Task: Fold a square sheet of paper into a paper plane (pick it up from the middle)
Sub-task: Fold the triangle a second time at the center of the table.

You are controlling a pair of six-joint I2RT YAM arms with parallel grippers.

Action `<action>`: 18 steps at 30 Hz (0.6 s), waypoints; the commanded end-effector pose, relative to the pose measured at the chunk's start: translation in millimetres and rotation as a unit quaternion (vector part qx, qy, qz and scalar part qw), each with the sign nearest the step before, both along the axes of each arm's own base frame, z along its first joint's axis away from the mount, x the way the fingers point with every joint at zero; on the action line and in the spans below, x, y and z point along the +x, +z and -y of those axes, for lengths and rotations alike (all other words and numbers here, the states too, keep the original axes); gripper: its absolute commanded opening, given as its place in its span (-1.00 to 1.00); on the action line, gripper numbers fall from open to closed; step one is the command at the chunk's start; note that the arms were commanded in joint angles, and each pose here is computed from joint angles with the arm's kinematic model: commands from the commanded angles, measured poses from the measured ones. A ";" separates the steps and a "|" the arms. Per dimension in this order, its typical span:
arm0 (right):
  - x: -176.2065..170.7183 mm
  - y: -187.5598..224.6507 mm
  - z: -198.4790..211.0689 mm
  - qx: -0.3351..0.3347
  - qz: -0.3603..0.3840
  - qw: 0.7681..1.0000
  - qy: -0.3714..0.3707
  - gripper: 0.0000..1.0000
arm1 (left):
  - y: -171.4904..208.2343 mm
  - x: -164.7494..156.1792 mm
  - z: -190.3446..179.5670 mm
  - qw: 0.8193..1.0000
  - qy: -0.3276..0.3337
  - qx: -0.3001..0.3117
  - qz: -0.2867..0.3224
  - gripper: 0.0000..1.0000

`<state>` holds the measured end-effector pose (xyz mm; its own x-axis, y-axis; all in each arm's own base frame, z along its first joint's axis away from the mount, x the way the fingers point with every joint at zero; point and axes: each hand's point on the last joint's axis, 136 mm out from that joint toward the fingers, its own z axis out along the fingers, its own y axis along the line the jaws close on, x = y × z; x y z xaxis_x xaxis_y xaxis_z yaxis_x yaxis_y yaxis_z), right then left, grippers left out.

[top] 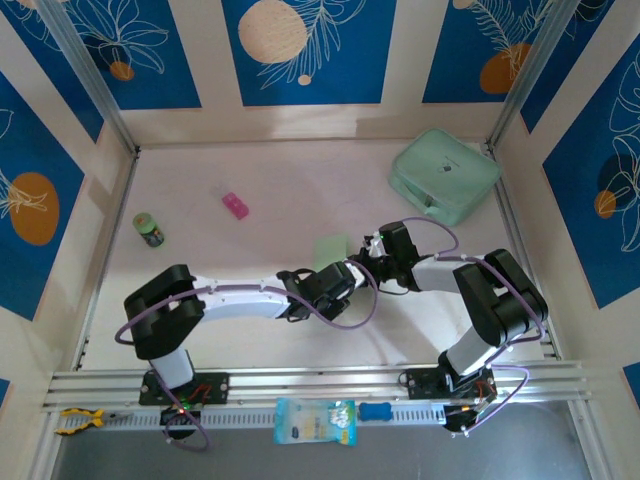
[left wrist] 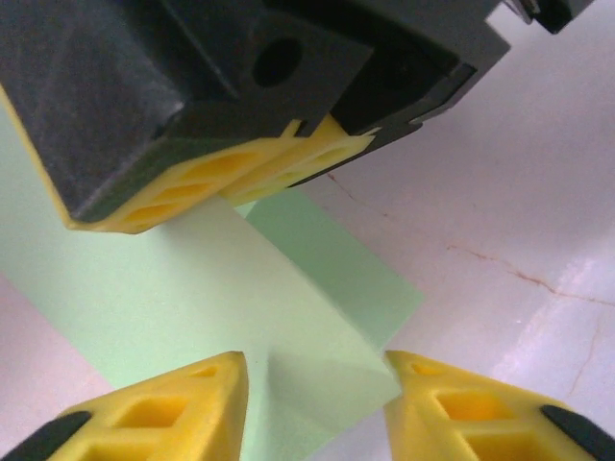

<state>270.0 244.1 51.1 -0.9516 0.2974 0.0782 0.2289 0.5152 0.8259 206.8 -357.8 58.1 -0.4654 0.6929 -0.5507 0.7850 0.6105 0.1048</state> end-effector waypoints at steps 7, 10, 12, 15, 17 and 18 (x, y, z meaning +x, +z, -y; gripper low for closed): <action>-1.5 -6.3 5.5 -0.005 -0.018 1.000 -0.004 -0.66 | 12.4 0.9 -1.2 1.000 0.002 -0.012 0.016 -0.57; -1.7 -7.0 6.2 -0.006 -0.019 1.000 -0.006 -0.65 | 13.5 1.1 -1.3 1.000 0.004 -0.014 0.018 -0.70; -1.8 -6.8 6.1 -0.005 -0.019 1.000 -0.005 -0.65 | 13.5 1.7 -1.5 1.000 0.006 -0.014 0.018 -0.79; -2.8 -7.3 7.3 -0.007 -0.019 1.000 -0.006 -0.66 | 14.0 3.1 -2.5 1.000 0.009 -0.016 0.016 -0.93; -4.1 -10.1 12.8 -0.021 -0.023 0.999 -0.018 -0.65 | 13.9 4.9 -4.1 1.000 0.015 -0.025 0.005 -1.00; -6.4 -14.1 18.6 -0.036 -0.031 0.998 -0.028 -0.64 | 14.2 4.4 -3.5 0.999 0.015 -0.037 -0.007 -1.00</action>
<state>272.2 238.1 47.8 -0.9436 0.3202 0.0841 0.2500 0.5223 0.8153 209.2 -355.0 63.4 -0.4693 0.6780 -0.5658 0.7769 0.6216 0.1004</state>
